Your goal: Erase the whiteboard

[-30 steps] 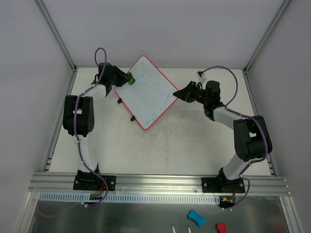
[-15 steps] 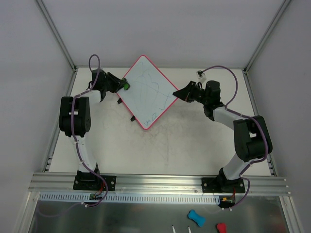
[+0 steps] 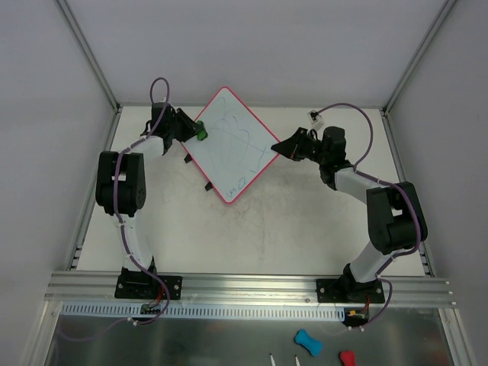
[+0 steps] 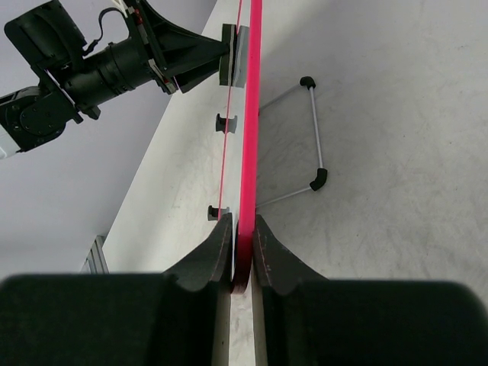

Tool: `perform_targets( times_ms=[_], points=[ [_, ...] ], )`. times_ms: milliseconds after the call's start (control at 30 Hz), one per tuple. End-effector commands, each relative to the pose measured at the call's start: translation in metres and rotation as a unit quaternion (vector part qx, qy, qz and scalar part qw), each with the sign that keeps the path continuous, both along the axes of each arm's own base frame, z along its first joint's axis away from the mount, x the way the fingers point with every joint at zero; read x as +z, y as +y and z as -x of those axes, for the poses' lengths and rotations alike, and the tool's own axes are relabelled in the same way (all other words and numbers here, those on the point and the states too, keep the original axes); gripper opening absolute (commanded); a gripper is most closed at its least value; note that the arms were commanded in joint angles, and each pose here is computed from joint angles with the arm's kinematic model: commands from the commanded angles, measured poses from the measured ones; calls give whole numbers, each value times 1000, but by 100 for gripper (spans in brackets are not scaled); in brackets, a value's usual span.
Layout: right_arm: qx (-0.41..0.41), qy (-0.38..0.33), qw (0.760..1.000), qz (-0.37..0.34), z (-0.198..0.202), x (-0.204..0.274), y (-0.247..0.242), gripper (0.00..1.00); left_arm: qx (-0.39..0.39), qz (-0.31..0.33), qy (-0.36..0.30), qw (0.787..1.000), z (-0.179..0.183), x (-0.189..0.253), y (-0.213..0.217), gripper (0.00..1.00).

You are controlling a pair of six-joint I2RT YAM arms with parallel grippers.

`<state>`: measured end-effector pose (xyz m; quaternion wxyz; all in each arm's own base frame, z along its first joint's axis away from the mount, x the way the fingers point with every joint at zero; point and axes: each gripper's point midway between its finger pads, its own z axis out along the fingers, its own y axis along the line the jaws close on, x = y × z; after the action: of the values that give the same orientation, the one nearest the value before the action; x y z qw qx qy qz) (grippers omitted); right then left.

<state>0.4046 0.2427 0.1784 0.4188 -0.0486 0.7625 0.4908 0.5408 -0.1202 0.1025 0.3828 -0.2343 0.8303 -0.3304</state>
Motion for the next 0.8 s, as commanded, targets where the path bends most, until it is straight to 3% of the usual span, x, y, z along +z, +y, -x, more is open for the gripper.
perform_targets(
  times_ms=[0, 367, 767],
  points=[
    [41, -53, 998, 21, 8, 11, 12, 0, -110, -22, 47, 993, 33, -31, -67, 0],
    [43, -54, 997, 23, 9, 9, 14, 0, -217, -123, -8, 968, 42, -17, -120, 0],
    [44, -54, 997, 24, 9, 8, 15, 0, -335, -212, -68, 916, 93, -9, -151, 0]
  ],
)
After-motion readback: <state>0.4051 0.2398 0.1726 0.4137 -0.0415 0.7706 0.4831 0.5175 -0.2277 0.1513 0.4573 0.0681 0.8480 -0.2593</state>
